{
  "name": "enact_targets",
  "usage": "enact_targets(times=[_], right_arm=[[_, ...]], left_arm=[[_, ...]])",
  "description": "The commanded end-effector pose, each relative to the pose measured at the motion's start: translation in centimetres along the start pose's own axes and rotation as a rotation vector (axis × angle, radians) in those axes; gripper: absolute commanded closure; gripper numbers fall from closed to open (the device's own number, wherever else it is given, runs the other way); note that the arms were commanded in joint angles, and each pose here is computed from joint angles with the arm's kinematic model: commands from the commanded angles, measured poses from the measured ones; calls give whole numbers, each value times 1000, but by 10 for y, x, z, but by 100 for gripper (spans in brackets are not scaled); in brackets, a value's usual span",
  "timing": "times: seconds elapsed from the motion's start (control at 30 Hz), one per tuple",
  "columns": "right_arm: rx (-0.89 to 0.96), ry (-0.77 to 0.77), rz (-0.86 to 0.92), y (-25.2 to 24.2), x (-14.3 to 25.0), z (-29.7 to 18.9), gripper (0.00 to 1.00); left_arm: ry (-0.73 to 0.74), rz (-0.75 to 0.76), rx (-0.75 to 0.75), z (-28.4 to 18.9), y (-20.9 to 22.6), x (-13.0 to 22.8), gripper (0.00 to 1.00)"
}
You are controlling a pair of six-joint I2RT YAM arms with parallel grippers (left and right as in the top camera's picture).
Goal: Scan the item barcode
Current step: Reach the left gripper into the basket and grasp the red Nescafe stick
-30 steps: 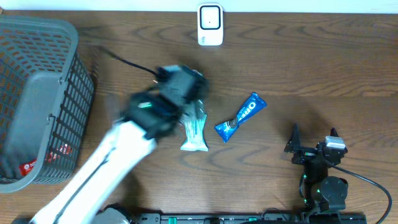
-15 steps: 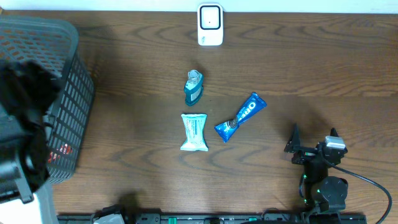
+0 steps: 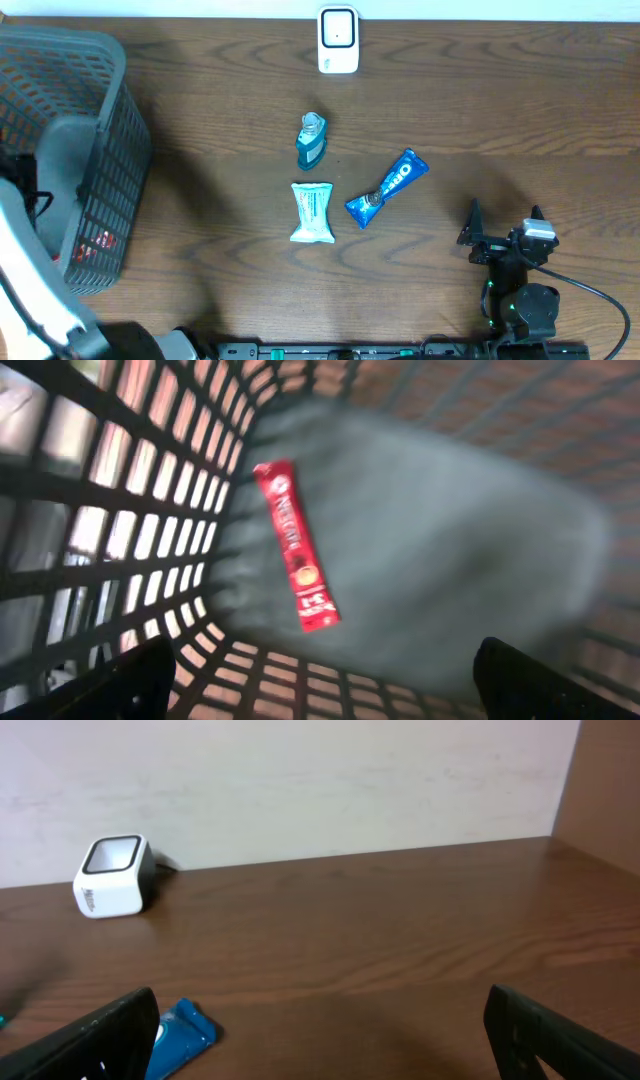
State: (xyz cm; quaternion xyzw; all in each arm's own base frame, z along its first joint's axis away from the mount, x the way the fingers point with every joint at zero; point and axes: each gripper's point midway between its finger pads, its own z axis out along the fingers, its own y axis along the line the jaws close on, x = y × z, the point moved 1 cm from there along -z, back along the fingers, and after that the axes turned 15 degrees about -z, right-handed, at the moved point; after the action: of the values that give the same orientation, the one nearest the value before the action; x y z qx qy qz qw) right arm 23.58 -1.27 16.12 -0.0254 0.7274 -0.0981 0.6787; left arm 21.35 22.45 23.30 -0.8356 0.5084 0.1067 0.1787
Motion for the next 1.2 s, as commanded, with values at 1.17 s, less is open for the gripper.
enact_targets(times=[1.17], right_arm=[[-8,0,-14,2,0,0,1]], left_arm=[[0,-91,-128,210,54,75,10]])
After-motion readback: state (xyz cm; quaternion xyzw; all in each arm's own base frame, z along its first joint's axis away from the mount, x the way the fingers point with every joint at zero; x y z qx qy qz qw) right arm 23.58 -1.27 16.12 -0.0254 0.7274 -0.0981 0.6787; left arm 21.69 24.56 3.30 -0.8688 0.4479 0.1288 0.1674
